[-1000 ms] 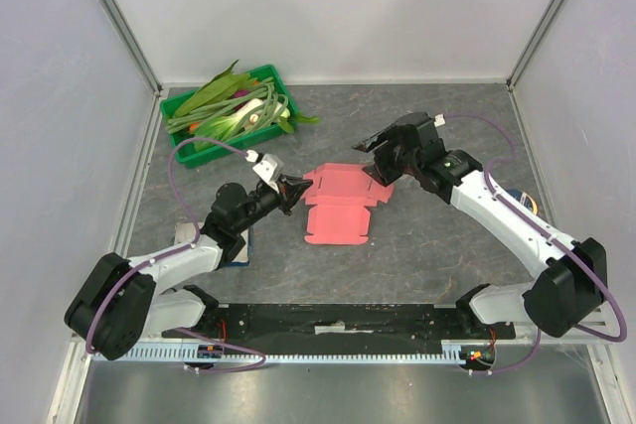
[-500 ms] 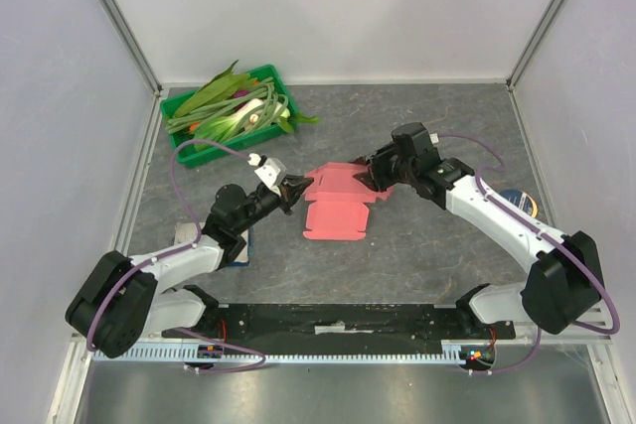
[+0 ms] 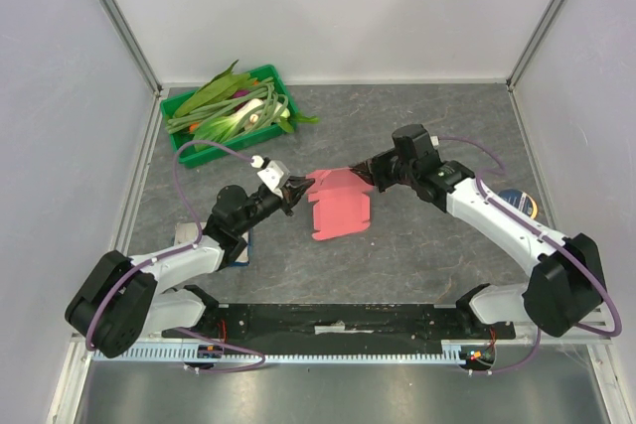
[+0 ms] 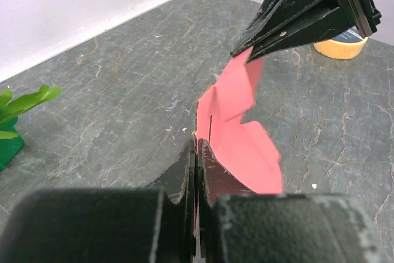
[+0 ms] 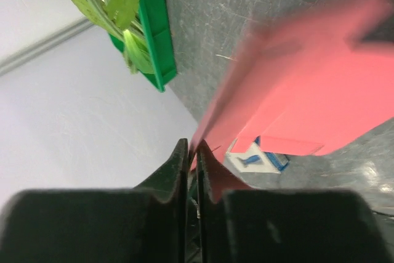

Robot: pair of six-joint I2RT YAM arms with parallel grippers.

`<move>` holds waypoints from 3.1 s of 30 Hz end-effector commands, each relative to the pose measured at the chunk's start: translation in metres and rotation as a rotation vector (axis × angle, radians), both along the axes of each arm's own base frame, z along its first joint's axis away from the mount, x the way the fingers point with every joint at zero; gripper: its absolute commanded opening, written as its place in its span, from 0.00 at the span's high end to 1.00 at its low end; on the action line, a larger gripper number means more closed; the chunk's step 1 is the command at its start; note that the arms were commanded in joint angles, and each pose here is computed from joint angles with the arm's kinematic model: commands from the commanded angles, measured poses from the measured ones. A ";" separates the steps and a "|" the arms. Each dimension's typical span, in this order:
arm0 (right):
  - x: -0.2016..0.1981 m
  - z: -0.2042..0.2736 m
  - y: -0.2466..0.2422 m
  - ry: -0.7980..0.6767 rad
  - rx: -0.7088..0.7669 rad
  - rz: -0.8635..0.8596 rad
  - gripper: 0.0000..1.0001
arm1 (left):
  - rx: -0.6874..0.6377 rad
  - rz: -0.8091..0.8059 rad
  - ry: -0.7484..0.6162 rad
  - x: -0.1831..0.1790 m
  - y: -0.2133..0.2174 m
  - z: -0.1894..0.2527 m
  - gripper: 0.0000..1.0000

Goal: Fold the paper box

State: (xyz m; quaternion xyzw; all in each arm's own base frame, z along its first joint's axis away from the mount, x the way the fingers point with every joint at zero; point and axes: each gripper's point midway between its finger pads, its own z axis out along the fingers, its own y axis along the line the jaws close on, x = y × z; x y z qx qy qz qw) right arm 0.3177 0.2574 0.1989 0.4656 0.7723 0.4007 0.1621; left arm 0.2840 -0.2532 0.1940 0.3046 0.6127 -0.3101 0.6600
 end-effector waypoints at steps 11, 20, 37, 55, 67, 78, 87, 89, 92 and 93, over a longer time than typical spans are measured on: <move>0.006 -0.012 -0.006 -0.035 0.045 -0.080 1.00 | -0.270 0.286 0.387 0.006 0.035 -0.032 0.32; 0.021 -0.055 -0.009 -0.052 -0.024 -0.112 1.00 | -0.265 0.287 0.591 -0.026 0.043 -0.084 0.53; -0.003 -0.095 -0.022 -0.302 -0.122 -0.050 1.00 | -0.230 0.172 0.679 -0.025 0.014 -0.104 0.61; -0.007 -0.139 -0.014 -0.324 -0.220 0.051 1.00 | -0.210 0.198 0.731 -0.012 0.006 -0.126 0.69; -0.013 -0.143 -0.019 -0.322 -0.250 0.062 1.00 | -0.065 0.064 0.691 -0.016 -0.011 -0.134 0.72; -0.009 -0.145 -0.021 -0.339 -0.320 0.099 1.00 | -0.202 0.267 0.759 -0.030 0.029 -0.141 0.60; -0.011 -0.152 -0.016 -0.249 -0.241 0.045 1.00 | -0.250 0.120 0.765 -0.082 -0.002 -0.126 0.59; -0.012 -0.151 -0.014 -0.238 -0.232 0.041 1.00 | -0.227 0.110 0.759 -0.082 -0.015 -0.128 0.54; -0.013 -0.150 -0.015 -0.204 -0.246 0.031 1.00 | -0.237 0.135 0.746 -0.071 -0.027 -0.132 0.53; -0.013 -0.150 -0.015 -0.194 -0.250 0.028 1.00 | -0.238 0.133 0.746 -0.069 -0.031 -0.133 0.54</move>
